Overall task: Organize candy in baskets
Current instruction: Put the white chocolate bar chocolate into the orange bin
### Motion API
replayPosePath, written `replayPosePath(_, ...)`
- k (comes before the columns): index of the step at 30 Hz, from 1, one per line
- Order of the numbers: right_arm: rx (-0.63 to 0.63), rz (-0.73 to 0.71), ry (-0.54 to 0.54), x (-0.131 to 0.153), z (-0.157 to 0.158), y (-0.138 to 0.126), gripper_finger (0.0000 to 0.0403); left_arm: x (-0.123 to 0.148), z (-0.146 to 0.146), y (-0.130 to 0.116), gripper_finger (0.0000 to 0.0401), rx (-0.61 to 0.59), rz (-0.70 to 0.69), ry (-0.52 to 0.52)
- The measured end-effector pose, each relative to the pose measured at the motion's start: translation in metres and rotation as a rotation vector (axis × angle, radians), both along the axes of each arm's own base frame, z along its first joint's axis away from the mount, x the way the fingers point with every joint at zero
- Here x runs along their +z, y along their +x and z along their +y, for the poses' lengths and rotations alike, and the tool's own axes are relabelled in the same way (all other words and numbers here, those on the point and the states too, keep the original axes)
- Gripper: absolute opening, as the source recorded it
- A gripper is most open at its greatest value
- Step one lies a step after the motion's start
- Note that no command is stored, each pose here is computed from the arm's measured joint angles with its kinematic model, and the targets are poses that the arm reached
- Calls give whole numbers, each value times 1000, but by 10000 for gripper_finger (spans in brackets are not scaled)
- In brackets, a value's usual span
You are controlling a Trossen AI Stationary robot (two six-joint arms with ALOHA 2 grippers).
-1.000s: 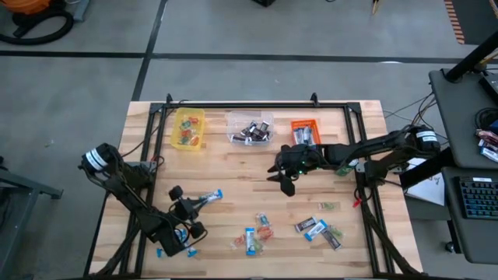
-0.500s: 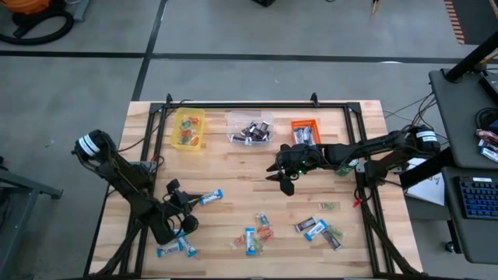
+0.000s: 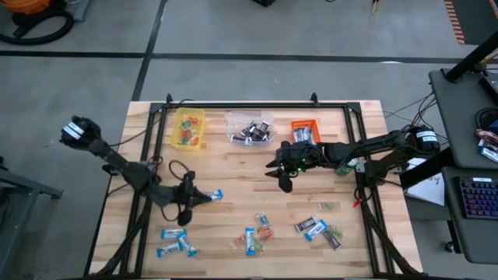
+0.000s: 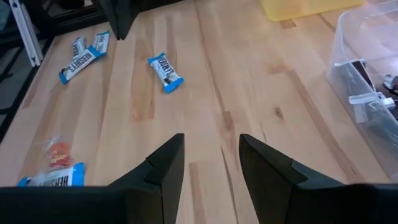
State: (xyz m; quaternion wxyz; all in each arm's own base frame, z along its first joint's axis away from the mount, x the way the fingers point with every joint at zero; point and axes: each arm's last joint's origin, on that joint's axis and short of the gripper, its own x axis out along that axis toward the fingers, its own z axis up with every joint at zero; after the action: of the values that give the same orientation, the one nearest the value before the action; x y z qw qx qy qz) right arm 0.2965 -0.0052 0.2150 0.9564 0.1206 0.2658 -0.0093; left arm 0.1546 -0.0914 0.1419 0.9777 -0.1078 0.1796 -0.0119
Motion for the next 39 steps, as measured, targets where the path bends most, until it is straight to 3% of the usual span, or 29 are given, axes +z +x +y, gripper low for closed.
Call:
replayPosePath(3,2,2,0,0,0,0,144,-2,1,1,13,4,18,-45)
replayPosePath(19,-16,2,5,0,0,0,144,-29,-9,14,194,18,296,137)
replayPosePath(33,-86,-9,53,1,-1,1,144,-42,-1,3,204,85,417,286)
replayPosePath(39,-93,-40,58,4,-2,2,144,-43,0,3,201,102,422,301)
